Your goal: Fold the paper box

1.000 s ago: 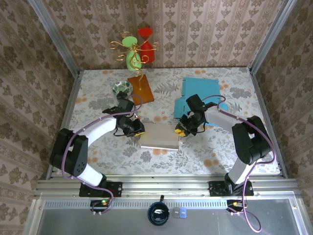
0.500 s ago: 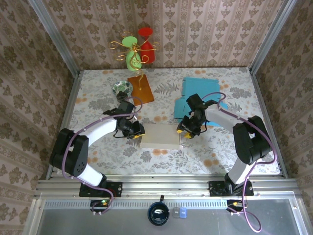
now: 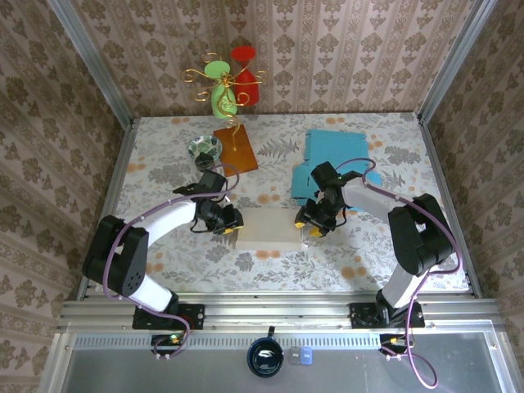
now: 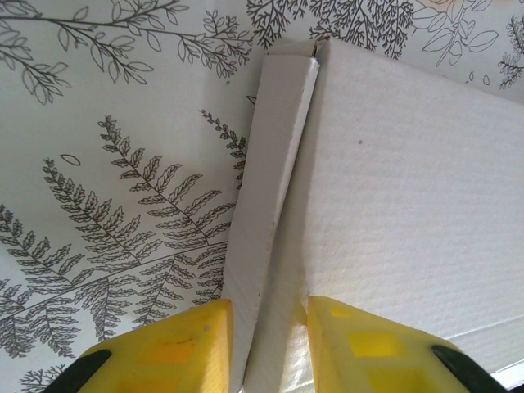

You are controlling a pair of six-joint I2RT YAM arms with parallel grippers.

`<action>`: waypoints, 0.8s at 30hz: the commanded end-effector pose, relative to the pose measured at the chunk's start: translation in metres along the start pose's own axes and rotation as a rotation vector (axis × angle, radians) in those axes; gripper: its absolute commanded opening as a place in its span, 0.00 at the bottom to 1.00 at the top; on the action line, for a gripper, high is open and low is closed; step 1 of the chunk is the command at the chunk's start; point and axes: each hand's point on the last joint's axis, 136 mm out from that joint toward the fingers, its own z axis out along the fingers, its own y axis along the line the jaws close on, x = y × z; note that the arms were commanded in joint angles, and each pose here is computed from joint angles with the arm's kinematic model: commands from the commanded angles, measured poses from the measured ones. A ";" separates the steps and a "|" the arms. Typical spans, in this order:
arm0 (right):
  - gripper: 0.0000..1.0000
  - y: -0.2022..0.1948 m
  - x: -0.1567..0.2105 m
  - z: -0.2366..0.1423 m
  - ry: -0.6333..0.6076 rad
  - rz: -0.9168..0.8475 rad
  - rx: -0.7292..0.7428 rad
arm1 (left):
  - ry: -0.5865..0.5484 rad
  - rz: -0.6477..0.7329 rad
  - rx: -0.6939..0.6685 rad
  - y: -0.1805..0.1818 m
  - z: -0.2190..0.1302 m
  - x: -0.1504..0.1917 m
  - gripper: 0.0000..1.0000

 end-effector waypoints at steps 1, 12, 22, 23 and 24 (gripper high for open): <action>0.46 -0.006 0.003 0.010 0.021 -0.016 0.014 | 0.001 -0.010 -0.011 0.003 -0.001 0.006 0.31; 0.33 -0.020 0.002 0.027 0.044 -0.003 0.053 | -0.014 -0.004 0.015 -0.001 -0.002 0.003 0.32; 0.30 -0.024 0.002 0.030 0.049 0.001 0.065 | -0.002 -0.006 0.028 -0.001 0.000 0.005 0.31; 0.30 -0.023 0.002 0.030 0.049 0.001 0.063 | 0.001 -0.008 0.027 0.000 0.002 0.006 0.32; 0.30 -0.022 0.001 0.029 0.048 0.000 0.061 | 0.004 -0.009 0.025 0.001 0.002 0.007 0.31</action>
